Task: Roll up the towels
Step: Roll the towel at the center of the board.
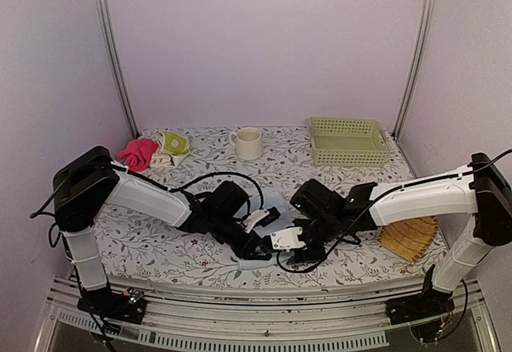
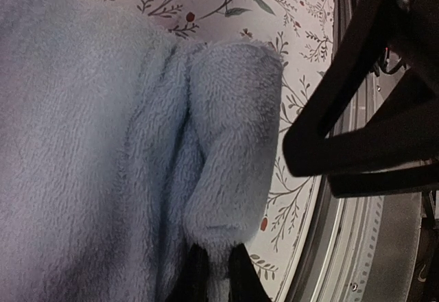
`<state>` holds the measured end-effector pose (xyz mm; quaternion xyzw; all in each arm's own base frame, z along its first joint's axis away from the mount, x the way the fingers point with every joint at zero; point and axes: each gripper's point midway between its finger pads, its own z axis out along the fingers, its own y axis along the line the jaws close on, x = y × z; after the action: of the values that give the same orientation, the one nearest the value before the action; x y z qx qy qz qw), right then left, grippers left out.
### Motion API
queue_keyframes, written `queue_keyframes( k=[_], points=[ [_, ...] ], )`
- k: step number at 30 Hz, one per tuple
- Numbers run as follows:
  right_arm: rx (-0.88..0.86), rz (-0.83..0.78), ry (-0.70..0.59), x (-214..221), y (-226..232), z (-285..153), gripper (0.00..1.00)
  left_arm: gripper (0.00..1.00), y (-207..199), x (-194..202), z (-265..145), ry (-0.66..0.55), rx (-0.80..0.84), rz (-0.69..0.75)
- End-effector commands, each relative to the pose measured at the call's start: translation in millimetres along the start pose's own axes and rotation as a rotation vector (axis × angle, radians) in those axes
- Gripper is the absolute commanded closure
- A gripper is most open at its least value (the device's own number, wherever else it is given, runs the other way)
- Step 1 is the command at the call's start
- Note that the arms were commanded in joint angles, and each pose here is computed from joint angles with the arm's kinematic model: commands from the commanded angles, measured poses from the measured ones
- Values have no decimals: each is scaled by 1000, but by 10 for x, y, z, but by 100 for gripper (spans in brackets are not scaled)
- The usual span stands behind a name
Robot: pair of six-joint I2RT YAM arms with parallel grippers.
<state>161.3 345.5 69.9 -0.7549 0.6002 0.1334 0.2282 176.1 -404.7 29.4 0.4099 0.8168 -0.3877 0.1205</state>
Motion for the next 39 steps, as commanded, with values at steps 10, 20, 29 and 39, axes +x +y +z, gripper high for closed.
queue_keyframes(
  k=[10, 20, 29, 39],
  points=[
    [116, -88, 98, 99, -94, 602, 72, 100, 104, 176, -9, 80, 74, -132],
    [-211, 37, 95, 113, 398, 541, 92, 77, 98, -89, -505, -108, -72, -73],
    [-590, 354, 40, 17, 533, 347, 94, 66, -227, 81, -1273, -442, -232, 88],
    [-896, 657, 49, 80, 402, 474, 96, 58, -464, 398, -1089, -347, -367, 284]
  ],
)
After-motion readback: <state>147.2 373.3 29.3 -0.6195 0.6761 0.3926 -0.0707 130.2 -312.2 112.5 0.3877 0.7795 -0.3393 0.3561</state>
